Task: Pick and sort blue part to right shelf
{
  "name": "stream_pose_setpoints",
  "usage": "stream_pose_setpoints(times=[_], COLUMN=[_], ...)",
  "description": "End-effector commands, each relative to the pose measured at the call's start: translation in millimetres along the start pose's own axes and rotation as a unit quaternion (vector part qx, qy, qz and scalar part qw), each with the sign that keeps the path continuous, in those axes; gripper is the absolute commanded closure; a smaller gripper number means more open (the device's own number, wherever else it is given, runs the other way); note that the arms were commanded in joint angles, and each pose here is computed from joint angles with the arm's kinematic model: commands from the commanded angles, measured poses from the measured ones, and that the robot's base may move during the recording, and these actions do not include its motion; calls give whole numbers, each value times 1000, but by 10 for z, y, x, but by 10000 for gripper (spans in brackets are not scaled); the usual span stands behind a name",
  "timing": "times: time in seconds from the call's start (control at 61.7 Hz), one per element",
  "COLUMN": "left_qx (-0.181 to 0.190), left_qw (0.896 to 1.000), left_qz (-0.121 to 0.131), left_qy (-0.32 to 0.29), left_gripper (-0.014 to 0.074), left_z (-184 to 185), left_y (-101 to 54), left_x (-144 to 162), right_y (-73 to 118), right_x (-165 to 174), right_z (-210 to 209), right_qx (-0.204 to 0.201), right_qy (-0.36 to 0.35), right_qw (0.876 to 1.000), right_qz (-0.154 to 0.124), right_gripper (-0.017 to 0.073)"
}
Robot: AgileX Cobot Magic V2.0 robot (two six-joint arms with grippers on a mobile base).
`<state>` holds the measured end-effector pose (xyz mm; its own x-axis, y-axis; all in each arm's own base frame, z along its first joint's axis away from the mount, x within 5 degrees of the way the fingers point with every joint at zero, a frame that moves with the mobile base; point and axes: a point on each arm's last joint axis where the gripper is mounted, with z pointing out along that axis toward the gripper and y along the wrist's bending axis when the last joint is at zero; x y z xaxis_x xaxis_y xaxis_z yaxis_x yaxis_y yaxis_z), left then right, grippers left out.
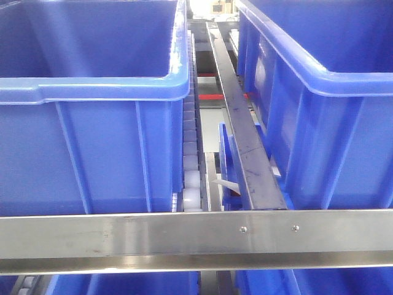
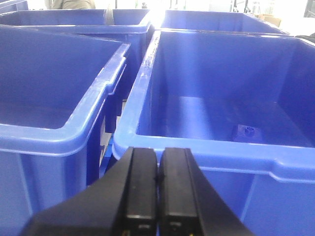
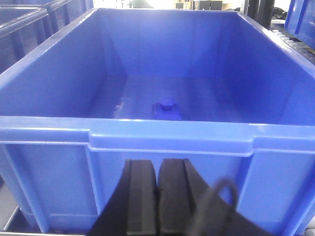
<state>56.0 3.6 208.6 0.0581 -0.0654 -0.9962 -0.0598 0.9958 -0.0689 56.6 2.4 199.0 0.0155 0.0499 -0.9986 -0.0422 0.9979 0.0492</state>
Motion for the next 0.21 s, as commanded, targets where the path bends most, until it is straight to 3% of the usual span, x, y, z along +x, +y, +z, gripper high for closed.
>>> stream_pose_setpoints(times=[0.0, 0.195], left_qx=[3, 3], left_qw=[999, 999], left_qz=[-6, -6], left_qy=[-44, -44], left_gripper=[468, 468], left_z=[-12, -12], left_y=[-1, -1], left_x=[-10, -10], right_y=[5, 5], right_x=[-155, -154], right_z=[-29, -29], right_qx=[-1, -1], right_qy=[-60, -59], right_qw=[998, 998], right_qz=[-1, -1], right_gripper=[521, 521])
